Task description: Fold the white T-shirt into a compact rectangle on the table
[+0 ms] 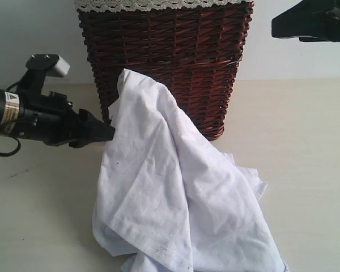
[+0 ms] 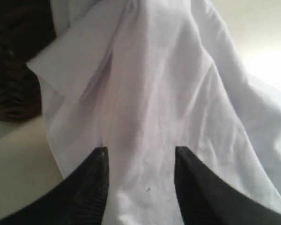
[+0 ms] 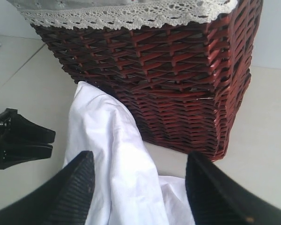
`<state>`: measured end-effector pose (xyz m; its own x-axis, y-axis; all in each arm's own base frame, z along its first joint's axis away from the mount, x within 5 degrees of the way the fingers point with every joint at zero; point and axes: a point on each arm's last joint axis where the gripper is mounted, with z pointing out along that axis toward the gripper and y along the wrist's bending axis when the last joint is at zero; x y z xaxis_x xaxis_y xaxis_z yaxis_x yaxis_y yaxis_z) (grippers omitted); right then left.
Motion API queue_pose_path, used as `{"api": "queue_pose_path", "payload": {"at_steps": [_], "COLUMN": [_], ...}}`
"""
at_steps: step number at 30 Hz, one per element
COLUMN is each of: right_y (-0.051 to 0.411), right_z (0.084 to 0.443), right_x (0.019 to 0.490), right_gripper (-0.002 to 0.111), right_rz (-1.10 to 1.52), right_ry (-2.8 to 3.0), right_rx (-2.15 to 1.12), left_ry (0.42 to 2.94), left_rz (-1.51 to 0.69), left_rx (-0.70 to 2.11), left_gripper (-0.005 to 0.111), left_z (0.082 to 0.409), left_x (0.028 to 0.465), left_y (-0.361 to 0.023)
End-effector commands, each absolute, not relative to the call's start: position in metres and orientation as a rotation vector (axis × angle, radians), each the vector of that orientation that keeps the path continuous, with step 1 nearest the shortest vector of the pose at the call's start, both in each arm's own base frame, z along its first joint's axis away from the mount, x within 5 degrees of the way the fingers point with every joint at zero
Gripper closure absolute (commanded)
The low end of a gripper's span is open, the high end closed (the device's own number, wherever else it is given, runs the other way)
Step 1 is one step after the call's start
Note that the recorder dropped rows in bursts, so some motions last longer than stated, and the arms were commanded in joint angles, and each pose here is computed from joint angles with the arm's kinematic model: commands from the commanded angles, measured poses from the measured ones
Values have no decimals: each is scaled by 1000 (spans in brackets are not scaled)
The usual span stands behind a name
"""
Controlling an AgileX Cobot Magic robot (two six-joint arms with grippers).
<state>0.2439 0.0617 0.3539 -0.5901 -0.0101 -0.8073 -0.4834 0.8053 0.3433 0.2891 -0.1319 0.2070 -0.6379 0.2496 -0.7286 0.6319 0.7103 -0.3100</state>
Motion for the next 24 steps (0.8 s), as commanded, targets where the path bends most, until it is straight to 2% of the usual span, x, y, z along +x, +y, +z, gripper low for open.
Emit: {"api": "queue_pose_path", "payload": {"at_steps": [1, 6, 7, 10, 12, 15, 16, 19, 24], "right_y": [60, 60, 59, 59, 59, 59, 59, 59, 60], "right_z": [357, 357, 357, 357, 357, 357, 357, 357, 357], "right_x": [246, 246, 246, 247, 247, 247, 246, 246, 246], "right_gripper": [52, 52, 52, 52, 52, 52, 52, 52, 52], "right_rz": [674, 674, 667, 662, 662, 667, 668, 670, 673], "right_ry": [2104, 2104, 2099, 2095, 2095, 2099, 2100, 2101, 2103], "right_rx": [-349, -349, -343, -338, -338, -342, -344, -345, -348], "left_ry": [2273, 2261, 2236, 2202, 2217, 2255, 2263, 2312, 2345], "left_rz": [-730, -804, -912, -1035, -1076, -1061, -1056, -1056, -1138], "left_rx": [625, 564, 596, 649, 659, 748, 782, 776, 545], "left_gripper": [62, 62, 62, 64, 76, 106, 106, 107, 107], "left_z": [199, 170, 165, 157, 148, 136, 135, 141, 191], "left_x": [294, 307, 305, 302, 301, 298, 296, 294, 299], "left_y": [-130, -138, -145, -152, -154, -153, -153, -147, -127]}}
